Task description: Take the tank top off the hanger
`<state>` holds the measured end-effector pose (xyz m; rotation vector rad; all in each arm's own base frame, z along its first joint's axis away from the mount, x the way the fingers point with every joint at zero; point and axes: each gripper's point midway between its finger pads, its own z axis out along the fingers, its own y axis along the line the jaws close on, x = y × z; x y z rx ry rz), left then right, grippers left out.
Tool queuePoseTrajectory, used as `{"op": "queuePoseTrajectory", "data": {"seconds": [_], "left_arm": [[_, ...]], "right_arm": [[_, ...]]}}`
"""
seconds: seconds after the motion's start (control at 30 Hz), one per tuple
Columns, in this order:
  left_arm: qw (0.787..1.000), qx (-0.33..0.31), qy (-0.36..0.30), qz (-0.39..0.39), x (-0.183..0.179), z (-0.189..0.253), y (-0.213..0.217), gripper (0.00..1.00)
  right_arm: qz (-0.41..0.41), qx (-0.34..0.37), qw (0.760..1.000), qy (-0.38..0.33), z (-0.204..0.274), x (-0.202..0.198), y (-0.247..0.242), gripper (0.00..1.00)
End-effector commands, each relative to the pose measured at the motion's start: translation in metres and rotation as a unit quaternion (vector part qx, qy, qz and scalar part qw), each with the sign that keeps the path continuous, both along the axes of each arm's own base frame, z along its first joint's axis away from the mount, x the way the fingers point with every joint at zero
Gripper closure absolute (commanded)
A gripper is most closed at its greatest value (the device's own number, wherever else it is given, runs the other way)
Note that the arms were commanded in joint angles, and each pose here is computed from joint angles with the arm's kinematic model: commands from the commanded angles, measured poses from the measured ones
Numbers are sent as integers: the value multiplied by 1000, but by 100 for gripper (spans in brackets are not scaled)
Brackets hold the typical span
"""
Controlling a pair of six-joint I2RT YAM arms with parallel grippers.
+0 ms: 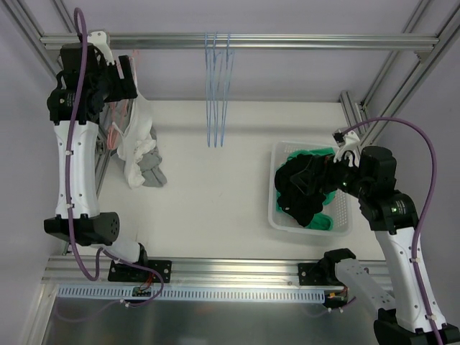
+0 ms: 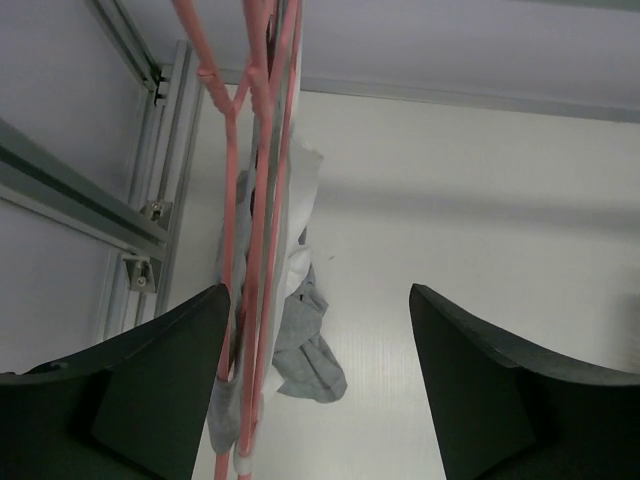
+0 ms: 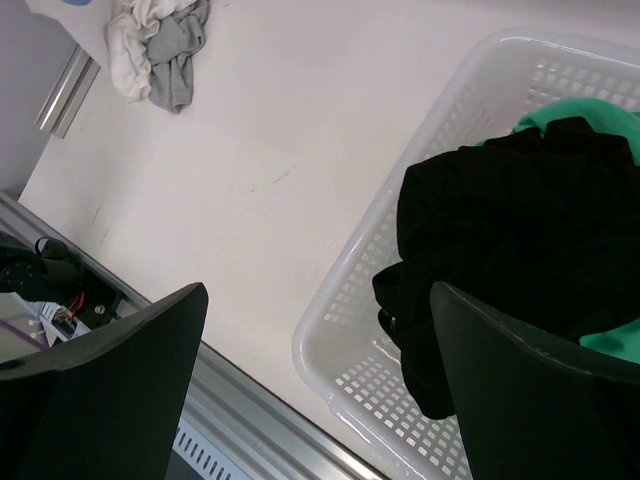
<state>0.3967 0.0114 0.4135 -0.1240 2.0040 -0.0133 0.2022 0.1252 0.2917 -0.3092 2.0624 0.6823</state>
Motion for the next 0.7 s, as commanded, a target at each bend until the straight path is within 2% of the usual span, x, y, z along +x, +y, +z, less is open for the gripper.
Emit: {"op": "queuePoseTrajectory", "data": {"seconds": [0.0, 0.37, 0.4, 0.47, 0.5, 0.67], "left_arm": [[999, 19, -15, -39, 5, 11, -5, 26], [999, 11, 10, -38, 18, -8, -6, 39], [999, 11, 12, -41, 20, -10, -6, 47], [999, 9, 10, -45, 23, -9, -8, 56], [999, 8, 15, -47, 26, -12, -8, 68], [998, 3, 18, -53, 32, -15, -11, 84]], "right_arm": [[36, 32, 998, -26, 17, -1, 16, 0], [43, 24, 998, -25, 12, -1, 19, 1], [44, 24, 998, -25, 12, -1, 19, 1], [43, 24, 998, -23, 10, 0, 20, 0], [44, 25, 999, -21, 9, 0, 20, 0], [49, 29, 998, -21, 7, -1, 23, 1]]}}
